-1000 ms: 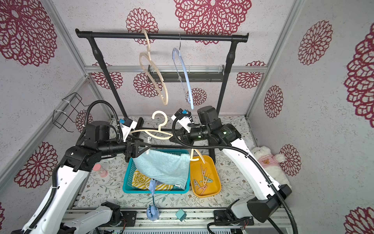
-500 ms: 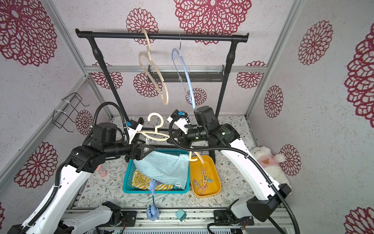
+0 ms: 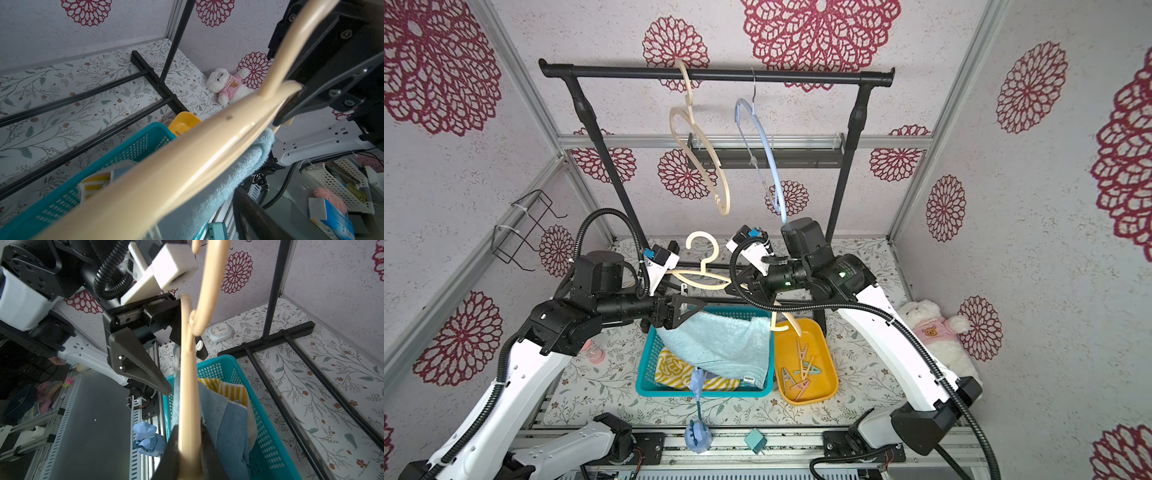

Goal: Remove the clothespins securing towels to the hanger
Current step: Remove the clothespin from the hanger.

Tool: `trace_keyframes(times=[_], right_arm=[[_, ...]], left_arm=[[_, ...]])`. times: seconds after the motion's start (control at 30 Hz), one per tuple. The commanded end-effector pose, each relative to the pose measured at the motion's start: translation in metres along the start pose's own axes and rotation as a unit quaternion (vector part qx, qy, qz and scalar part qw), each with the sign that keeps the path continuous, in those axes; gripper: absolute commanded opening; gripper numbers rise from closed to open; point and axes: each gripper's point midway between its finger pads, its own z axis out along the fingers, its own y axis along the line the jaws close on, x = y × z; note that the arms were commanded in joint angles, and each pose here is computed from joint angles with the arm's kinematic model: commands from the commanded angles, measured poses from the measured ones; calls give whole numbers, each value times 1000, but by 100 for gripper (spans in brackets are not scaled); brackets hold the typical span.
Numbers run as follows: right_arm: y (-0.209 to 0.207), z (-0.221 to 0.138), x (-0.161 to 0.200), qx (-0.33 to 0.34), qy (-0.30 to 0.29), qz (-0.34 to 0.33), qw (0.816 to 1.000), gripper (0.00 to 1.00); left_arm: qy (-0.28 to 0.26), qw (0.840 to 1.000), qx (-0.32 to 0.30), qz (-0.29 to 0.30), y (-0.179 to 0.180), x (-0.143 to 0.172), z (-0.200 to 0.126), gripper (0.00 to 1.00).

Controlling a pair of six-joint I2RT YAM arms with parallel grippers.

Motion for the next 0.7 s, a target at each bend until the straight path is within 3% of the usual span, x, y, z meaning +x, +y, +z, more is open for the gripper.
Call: trace_keyframes(times=[0.0,0.4,0.5,0.67], right_arm=[[37,-11,-19,-62,-26,-46,997,0],[37,-13,-19,-81,-25,-39,996,0],[37,-12,-18,-86,-23,-36,995,0],[33,-12,-16,-91,-20,-30,995,0]], left_arm=[[-20,999,33,33,-13,-8,-3,79],[-11,995,79,53,-36,5,-17,62],[-14,995,86,56,-39,6,-22,62],[-10,995,87,51,-39,11,-29,71]])
